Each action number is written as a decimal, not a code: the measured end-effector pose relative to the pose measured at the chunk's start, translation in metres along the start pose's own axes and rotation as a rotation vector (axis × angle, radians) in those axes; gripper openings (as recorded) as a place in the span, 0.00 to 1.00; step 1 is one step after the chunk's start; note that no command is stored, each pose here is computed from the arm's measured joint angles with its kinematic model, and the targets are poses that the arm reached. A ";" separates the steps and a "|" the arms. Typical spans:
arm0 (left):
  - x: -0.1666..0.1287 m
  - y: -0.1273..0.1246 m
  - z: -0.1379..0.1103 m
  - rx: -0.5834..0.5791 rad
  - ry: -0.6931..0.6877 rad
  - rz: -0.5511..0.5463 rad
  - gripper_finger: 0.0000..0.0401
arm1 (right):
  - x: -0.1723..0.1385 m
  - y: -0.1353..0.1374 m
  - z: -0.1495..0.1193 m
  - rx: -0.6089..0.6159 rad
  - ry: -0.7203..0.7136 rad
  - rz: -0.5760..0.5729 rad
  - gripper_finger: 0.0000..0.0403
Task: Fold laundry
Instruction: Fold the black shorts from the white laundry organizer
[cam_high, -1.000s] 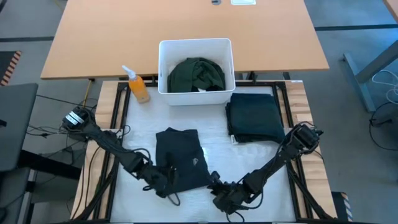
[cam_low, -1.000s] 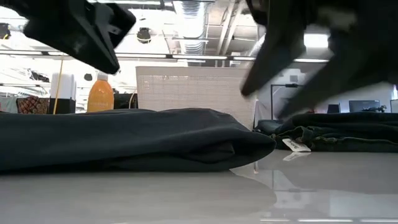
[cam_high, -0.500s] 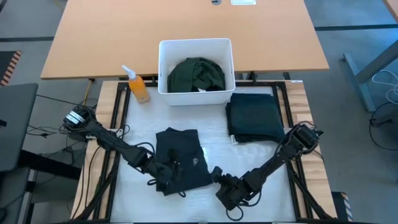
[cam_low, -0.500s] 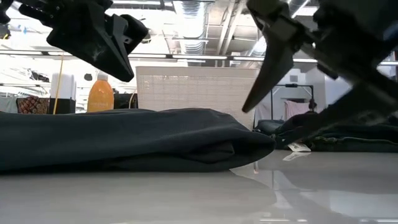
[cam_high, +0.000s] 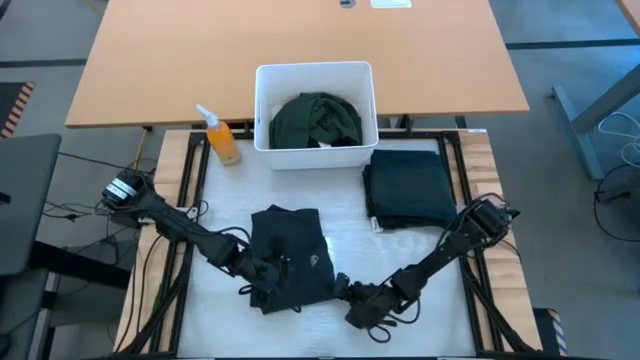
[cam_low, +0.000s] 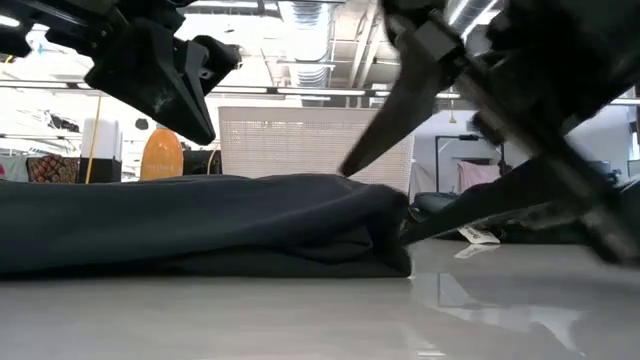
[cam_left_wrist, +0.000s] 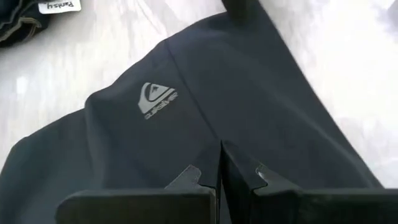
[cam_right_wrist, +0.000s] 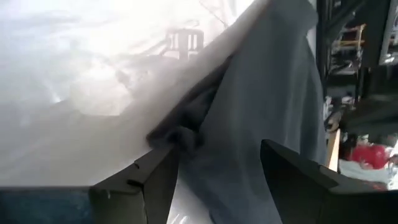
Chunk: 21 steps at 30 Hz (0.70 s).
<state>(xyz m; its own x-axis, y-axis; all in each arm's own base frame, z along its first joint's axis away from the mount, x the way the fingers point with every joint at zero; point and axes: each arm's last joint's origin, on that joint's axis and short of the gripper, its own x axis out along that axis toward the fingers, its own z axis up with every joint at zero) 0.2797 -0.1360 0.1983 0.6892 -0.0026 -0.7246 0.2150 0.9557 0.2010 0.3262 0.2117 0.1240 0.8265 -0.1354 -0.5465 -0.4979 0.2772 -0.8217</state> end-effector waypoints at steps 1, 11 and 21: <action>0.000 0.001 0.000 0.003 0.001 0.002 0.00 | 0.004 0.002 0.001 -0.030 -0.009 -0.007 0.62; 0.004 0.016 -0.002 0.035 0.030 0.047 0.00 | 0.041 0.001 0.015 -0.043 -0.083 -0.186 0.55; 0.013 0.053 -0.007 0.002 0.096 0.057 0.00 | 0.037 -0.009 0.005 0.272 -0.100 -0.038 0.05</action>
<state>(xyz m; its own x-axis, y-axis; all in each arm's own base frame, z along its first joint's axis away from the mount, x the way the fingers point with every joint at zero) 0.2951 -0.0837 0.1945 0.6310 0.0804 -0.7716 0.1786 0.9528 0.2454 0.3628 0.2093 0.1123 0.8720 -0.0597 -0.4859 -0.3883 0.5202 -0.7607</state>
